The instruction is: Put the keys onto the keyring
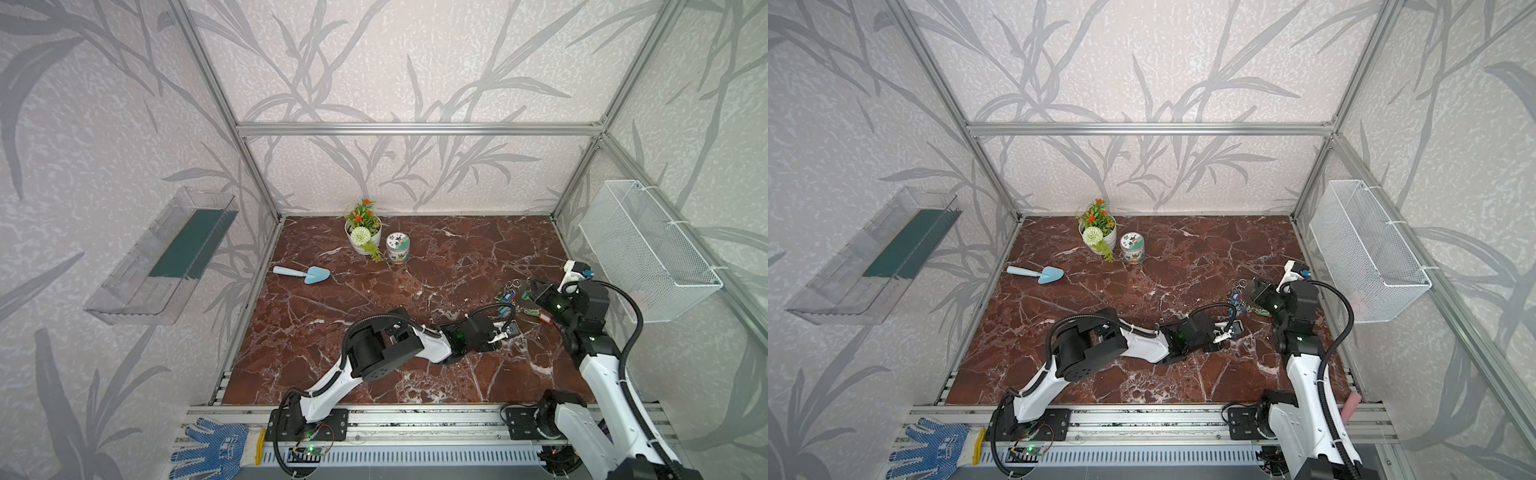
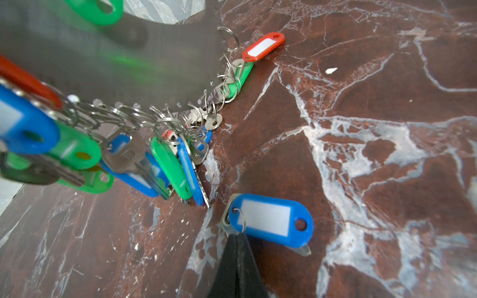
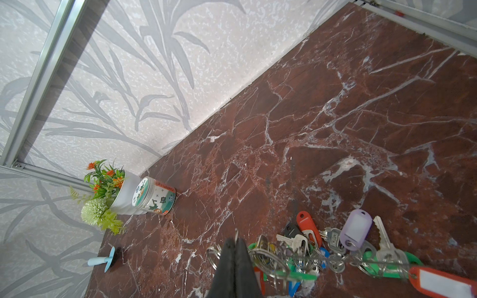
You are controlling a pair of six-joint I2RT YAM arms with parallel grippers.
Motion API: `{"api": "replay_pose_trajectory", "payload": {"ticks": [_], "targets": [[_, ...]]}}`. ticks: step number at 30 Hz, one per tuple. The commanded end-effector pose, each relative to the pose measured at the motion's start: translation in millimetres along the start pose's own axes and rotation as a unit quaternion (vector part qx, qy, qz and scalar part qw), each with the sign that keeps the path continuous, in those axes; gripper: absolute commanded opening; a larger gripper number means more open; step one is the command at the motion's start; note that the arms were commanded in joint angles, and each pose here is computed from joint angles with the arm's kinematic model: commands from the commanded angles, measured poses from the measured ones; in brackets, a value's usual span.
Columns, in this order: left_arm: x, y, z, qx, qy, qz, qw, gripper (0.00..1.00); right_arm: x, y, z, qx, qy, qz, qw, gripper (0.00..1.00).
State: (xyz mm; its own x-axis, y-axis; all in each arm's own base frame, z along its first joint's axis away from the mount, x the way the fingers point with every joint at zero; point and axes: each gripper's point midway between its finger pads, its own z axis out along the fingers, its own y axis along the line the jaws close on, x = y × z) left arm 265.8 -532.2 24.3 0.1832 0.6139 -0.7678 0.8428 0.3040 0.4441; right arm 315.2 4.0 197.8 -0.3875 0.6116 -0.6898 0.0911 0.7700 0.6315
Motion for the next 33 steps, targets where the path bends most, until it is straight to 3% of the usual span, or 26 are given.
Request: {"api": "replay_pose_trajectory", "payload": {"ticks": [1,4,15,24,29,33], "targets": [[16,-3,6,0.001,0.027,-0.001,1.000,0.05,-14,13,-1,-0.029,-0.026,-0.010,0.999,0.00],[17,-1,6,-0.005,0.029,-0.006,1.000,0.00,-13,13,-1,-0.029,-0.025,-0.009,0.999,0.00],[16,4,-18,-0.008,0.021,-0.047,0.999,0.00,-5,2,-2,-0.007,-0.016,-0.006,1.000,0.00],[-17,36,-91,-0.038,-0.045,-0.142,0.988,0.00,41,-21,-23,0.039,0.047,0.007,0.998,0.00],[-22,57,-132,-0.070,-0.062,-0.195,0.976,0.00,70,-21,-32,0.030,0.092,0.044,0.994,0.00],[-21,73,-160,-0.096,-0.071,-0.232,0.965,0.00,79,-17,-42,0.024,0.088,0.095,0.991,0.00]]}}
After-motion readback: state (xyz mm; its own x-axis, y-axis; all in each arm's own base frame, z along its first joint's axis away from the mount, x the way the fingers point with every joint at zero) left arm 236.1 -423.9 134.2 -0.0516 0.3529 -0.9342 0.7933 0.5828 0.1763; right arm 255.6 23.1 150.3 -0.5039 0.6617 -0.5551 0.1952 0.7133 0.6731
